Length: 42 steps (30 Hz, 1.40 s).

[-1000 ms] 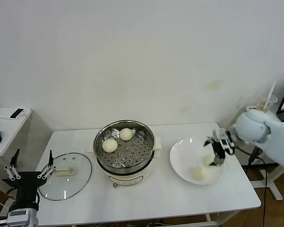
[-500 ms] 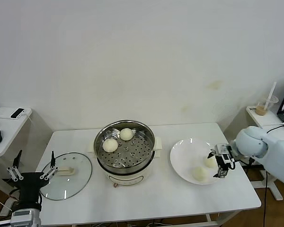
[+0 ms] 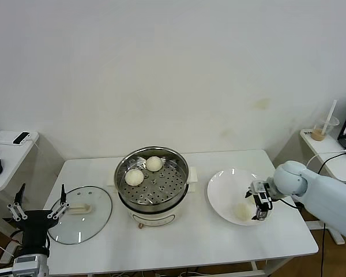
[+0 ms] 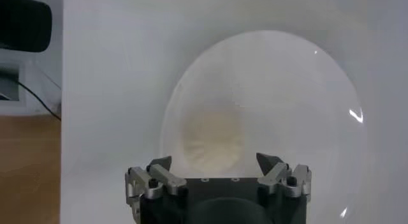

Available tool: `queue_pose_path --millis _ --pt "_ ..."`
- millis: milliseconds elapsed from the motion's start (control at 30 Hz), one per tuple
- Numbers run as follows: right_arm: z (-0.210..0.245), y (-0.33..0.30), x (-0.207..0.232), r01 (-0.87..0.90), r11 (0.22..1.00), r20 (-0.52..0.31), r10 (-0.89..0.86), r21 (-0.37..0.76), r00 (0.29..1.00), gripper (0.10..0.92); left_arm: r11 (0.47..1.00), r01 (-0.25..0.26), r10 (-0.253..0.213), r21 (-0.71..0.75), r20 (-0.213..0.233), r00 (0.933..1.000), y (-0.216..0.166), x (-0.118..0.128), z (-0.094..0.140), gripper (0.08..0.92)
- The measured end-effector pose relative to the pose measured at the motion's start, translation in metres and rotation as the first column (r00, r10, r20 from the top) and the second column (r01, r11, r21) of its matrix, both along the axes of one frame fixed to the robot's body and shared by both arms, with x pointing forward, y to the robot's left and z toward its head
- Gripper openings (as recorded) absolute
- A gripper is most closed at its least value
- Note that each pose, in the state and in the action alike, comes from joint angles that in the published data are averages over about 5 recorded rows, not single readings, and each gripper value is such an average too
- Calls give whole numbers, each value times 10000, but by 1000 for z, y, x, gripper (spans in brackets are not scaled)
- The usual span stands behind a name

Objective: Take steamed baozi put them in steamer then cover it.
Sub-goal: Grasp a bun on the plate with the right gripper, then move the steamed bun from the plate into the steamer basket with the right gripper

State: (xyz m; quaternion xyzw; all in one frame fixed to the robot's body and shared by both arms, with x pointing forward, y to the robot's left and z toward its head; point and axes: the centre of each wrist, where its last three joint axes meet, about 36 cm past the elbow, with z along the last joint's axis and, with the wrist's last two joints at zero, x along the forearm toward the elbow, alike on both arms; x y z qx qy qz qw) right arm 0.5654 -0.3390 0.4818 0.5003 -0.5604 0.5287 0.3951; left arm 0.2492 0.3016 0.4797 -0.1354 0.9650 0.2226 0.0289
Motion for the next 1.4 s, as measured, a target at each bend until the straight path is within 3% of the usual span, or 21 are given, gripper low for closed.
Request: queue_pose_path --millis 367,933,1400 --pt "-17 8 8 96 9999 -170 -97 -69 9998 809 10000 -11 11 -21 10 10000 0 1 -1 823" --pt "-18 9 12 419 9991 -467 -422 -73 9980 583 10000 -19 19 -41 36 10000 -1 0 0 823" --pt "27 -4 28 590 9977 -102 -587 330 9982 573 10000 20 -20 7 83 10000 1 0 2 823"
